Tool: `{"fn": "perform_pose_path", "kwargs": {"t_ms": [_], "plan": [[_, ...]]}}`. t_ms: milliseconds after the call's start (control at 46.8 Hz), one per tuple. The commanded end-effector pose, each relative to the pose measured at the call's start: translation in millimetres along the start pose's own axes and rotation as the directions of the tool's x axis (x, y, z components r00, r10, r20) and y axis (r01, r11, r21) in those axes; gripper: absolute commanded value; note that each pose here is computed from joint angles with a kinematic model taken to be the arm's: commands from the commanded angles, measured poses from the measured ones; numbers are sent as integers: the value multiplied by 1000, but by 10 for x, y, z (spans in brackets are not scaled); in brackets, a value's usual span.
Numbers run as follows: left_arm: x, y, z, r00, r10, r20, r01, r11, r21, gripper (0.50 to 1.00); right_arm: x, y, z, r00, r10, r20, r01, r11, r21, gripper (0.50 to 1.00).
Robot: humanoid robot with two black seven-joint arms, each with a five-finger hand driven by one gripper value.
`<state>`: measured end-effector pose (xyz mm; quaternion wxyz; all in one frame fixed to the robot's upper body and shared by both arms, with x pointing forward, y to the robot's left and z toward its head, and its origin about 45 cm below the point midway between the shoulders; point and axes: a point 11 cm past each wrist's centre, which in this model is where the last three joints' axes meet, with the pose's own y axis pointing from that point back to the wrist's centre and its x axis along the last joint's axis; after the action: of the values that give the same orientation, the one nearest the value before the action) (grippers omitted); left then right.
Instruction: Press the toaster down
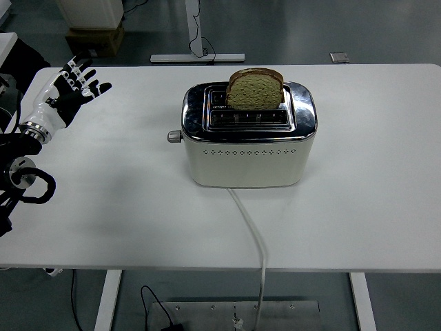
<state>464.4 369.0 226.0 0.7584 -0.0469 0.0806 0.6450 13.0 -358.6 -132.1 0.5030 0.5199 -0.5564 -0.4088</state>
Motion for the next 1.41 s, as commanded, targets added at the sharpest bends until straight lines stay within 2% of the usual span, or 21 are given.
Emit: {"fn": "perform_pose_path", "kwargs": {"t_ms": [0,171,278,556,726,1047,1389], "plan": [[45,29,55,1000,-24,12,24,1000,-1,1000,-1,0,-1,1000,0,0,0,1000,0,998],[15,61,178,989,-106,104,105,994,11,1000,-1,0,-1,1000,0,0,0,1000,0,998],[-129,53,185,964,-175,201,171,984,40,1000,-1,0,-1,1000,0,0,0,1000,0,998],[-331,97,142,912,-274,304,259,962,87,1000,-1,0,-1,1000,0,0,0,1000,0,998],[-369,148,123,852,-330,407,298,944,140,1000,-1,0,-1,1000,0,0,0,1000,0,998],[-465,374,36,713,-442,545,374,896,239,1000,-1,0,-1,1000,0,0,0,1000,0,998],[-530,533,-164,604,-516,607,401,855,328,1000,-2,1,8,1000,0,0,0,1000,-1,998]]}}
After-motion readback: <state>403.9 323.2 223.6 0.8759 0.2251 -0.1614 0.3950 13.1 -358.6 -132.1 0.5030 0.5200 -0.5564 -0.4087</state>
